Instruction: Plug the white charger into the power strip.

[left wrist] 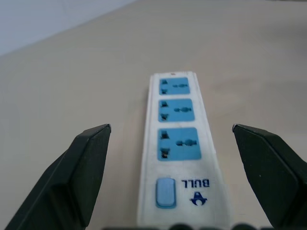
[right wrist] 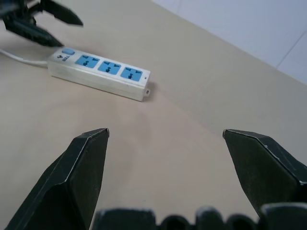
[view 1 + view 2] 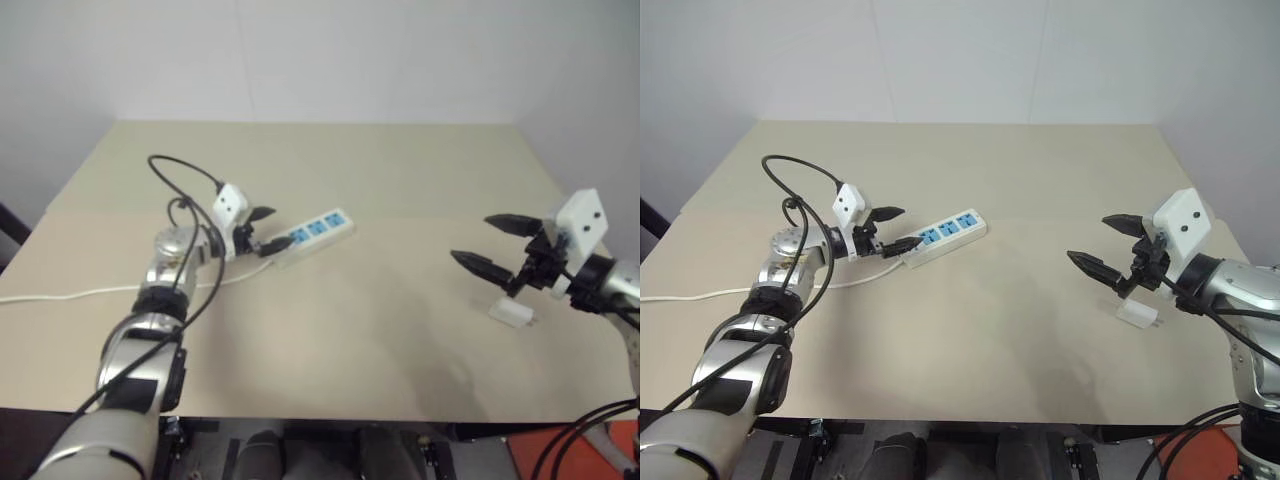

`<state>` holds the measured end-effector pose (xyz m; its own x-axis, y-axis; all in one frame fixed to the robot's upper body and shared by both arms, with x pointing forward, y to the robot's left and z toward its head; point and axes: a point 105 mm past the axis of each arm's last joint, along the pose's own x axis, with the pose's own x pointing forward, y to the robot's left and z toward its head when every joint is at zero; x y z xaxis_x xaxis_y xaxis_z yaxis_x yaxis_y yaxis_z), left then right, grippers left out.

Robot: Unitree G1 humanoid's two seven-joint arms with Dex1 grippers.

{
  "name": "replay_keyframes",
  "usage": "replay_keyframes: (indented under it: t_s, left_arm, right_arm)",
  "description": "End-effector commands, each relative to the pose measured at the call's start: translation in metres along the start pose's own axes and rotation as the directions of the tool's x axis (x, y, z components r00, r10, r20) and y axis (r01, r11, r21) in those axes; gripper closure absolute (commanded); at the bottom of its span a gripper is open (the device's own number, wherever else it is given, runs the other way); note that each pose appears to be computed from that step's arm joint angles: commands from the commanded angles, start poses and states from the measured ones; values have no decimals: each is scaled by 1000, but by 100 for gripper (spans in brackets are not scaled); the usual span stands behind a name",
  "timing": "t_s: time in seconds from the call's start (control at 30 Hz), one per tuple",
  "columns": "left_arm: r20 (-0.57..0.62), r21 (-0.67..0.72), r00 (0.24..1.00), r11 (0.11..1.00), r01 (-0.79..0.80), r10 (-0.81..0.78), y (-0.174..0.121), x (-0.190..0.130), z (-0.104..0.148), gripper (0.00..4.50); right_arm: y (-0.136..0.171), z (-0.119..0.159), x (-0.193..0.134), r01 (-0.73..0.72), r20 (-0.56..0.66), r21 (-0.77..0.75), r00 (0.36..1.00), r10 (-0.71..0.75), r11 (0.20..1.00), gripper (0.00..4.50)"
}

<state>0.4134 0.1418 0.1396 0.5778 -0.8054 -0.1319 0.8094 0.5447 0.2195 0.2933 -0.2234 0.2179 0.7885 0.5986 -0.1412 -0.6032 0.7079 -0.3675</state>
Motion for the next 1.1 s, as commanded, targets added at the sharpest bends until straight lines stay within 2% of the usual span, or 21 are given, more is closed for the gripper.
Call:
replay_keyframes:
  t_s: [0.03, 0.33, 0.63, 1.1]
  left_arm:
    - [53, 54, 999, 999, 2, -4, 1, 3, 11, 6]
    - [38, 71, 993, 991, -114, 111, 4, -7, -17, 6]
    - [-27, 23, 992, 992, -120, 121, -4, -2, -38, 6]
    - [-83, -18, 987, 990, -139, 137, -7, 4, -51, 6]
  right_arm:
    - [-2, 16, -7, 21, 41, -35, 999, -19, 999, 4]
    - [-1, 22, -11, 21, 70, 0, 997, -21, 1000, 4]
    - [-1, 30, -14, 20, 93, 14, 995, -21, 1000, 4]
    - [6, 34, -17, 18, 101, 31, 995, -21, 999, 4]
